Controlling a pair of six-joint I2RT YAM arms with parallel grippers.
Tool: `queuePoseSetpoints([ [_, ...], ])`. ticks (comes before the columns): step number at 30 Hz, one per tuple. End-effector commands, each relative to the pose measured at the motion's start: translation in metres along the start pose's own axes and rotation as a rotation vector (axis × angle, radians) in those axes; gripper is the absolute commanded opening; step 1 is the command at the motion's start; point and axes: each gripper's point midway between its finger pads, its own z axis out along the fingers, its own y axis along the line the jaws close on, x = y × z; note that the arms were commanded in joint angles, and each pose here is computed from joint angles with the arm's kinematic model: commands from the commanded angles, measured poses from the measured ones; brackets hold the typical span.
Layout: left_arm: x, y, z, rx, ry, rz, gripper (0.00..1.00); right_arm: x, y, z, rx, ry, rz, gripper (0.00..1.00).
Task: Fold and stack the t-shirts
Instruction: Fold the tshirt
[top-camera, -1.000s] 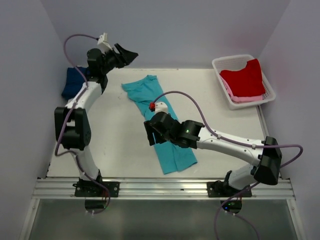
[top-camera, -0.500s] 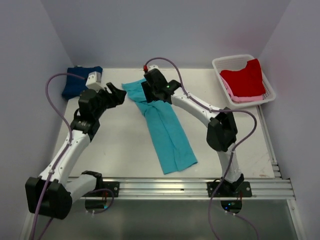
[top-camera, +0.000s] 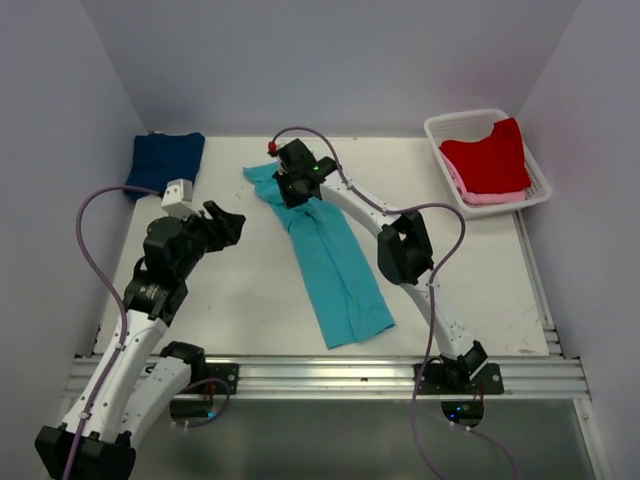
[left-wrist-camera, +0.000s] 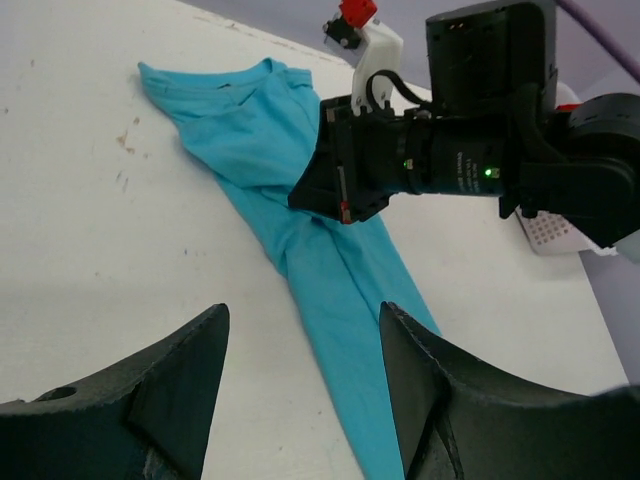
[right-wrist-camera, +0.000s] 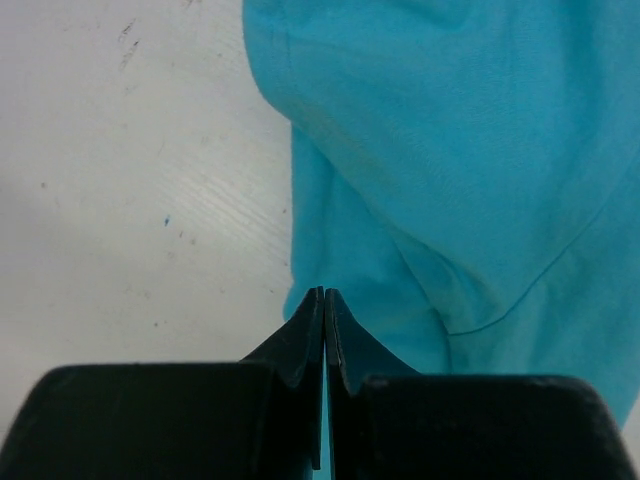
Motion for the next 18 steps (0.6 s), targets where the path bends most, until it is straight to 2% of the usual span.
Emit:
queuePoseSetpoints([
  [1, 0.019, 0.012, -0.001, -0.042, 0.052, 0.001, 0.65, 0.002, 0.019, 0.004, -0.116, 0.023, 0.023, 0.00],
  [4, 0.026, 0.013, 0.002, -0.038, 0.077, -0.003, 0.65, 0.009, 0.019, 0.017, -0.126, 0.043, 0.027, 0.01],
  [11, 0.028, 0.015, 0.002, -0.049, 0.085, -0.003, 0.65, 0.007, 0.006, 0.034, -0.128, 0.035, 0.068, 0.11],
  [15, 0.026, 0.014, 0.001, -0.047, 0.084, 0.001, 0.65, 0.002, 0.002, 0.034, -0.116, 0.017, 0.069, 0.18],
  [18, 0.028, 0.014, 0.001, -0.045, 0.091, 0.002, 0.65, -0.005, 0.002, 0.028, -0.121, -0.002, 0.062, 0.20],
])
